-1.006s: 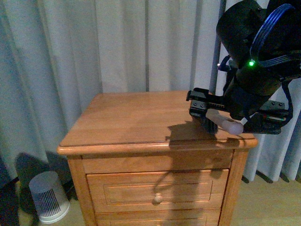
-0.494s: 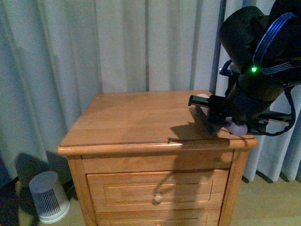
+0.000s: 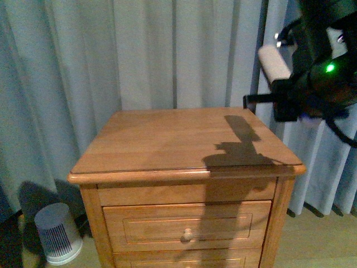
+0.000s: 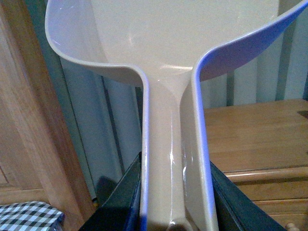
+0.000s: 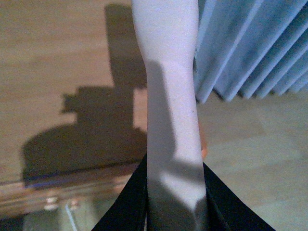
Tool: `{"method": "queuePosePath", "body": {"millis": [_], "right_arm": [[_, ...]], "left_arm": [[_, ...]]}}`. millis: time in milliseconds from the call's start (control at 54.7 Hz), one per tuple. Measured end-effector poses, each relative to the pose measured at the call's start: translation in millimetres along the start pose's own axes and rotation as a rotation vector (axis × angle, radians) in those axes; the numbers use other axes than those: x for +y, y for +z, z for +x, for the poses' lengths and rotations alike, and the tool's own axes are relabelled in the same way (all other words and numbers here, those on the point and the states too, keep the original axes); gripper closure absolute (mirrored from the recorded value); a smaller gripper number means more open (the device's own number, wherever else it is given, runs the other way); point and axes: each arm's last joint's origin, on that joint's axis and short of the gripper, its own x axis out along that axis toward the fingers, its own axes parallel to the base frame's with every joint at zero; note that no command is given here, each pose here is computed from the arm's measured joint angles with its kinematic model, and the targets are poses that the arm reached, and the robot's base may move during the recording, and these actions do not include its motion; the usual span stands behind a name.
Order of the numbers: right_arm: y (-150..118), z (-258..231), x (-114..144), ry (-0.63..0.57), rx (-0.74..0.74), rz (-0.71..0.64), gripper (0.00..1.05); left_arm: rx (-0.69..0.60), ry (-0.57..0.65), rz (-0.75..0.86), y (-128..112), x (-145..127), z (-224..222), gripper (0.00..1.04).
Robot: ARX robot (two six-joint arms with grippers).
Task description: Clean up trash
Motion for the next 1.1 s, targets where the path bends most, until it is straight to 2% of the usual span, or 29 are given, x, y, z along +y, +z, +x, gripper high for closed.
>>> {"method": "queuePosePath", "body": {"millis": [183, 347, 567, 731, 914, 1097], "right_arm": [[4.4, -52.3, -19.2, -0.022, -0.274, -0.076, 0.84], [-18.2, -103.0, -47.2, -0.057, -0.408, -0.094, 0.84], [-52.8, -158.7, -72.3, -0.064, -0.423, -0.065, 0.84], [-70.2, -200.0, -87.8, -0.065, -0.450, 0.019, 0.84], [-84.6, -218.2, -97.9, -0.072, -0.468, 0.095, 0.84], [-92.4, -218.7, -97.3, -0.055, -0.459, 0.110, 0.84]], "left_arm": [[0.000, 0.000, 0.000, 0.0, 0.0, 0.0, 0.77], [0.000, 0.000, 0.000, 0.0, 0.0, 0.0, 0.77], [0.000, 0.000, 0.000, 0.0, 0.0, 0.0, 0.77], [0.000, 0.000, 0.000, 0.0, 0.0, 0.0, 0.77], [0.000, 0.000, 0.000, 0.0, 0.0, 0.0, 0.77], [0.000, 0.000, 0.000, 0.0, 0.0, 0.0, 0.77]]}}
